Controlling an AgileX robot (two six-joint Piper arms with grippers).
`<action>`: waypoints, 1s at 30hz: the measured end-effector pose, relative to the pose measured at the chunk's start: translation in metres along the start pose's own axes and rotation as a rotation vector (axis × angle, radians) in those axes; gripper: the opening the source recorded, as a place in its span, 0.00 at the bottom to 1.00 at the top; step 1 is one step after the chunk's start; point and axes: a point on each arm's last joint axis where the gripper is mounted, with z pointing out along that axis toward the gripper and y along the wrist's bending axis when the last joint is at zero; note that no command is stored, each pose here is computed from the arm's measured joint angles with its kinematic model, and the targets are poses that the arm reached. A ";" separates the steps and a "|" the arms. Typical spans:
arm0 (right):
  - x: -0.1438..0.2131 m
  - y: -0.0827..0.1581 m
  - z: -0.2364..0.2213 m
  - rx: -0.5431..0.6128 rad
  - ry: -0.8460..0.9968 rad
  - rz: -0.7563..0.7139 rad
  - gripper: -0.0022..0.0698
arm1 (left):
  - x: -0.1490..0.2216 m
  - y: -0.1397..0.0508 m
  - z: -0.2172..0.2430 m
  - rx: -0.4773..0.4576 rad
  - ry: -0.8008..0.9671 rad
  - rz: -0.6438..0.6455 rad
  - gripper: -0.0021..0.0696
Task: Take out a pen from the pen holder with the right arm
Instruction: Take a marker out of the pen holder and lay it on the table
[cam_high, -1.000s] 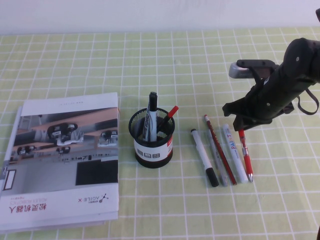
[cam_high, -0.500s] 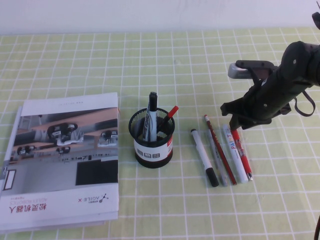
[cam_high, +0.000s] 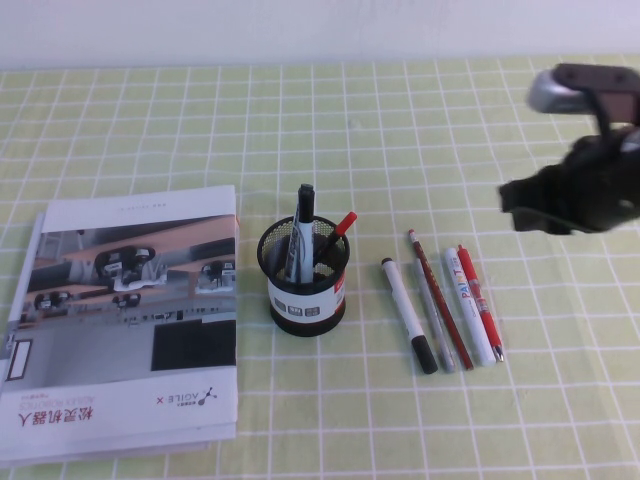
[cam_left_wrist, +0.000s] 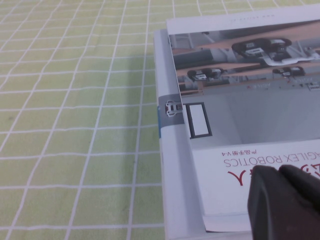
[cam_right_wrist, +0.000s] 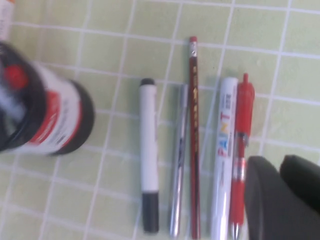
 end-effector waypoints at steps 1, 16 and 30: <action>0.007 0.002 -0.016 -0.005 -0.026 -0.006 0.06 | 0.000 0.000 0.000 0.000 0.000 0.000 0.02; 0.139 0.005 -0.151 -0.086 -0.336 -0.065 0.01 | 0.000 0.000 0.000 0.000 0.000 0.000 0.02; 0.169 -0.003 -0.146 -0.067 -0.379 -0.145 0.01 | 0.000 0.000 0.000 0.000 0.000 0.000 0.02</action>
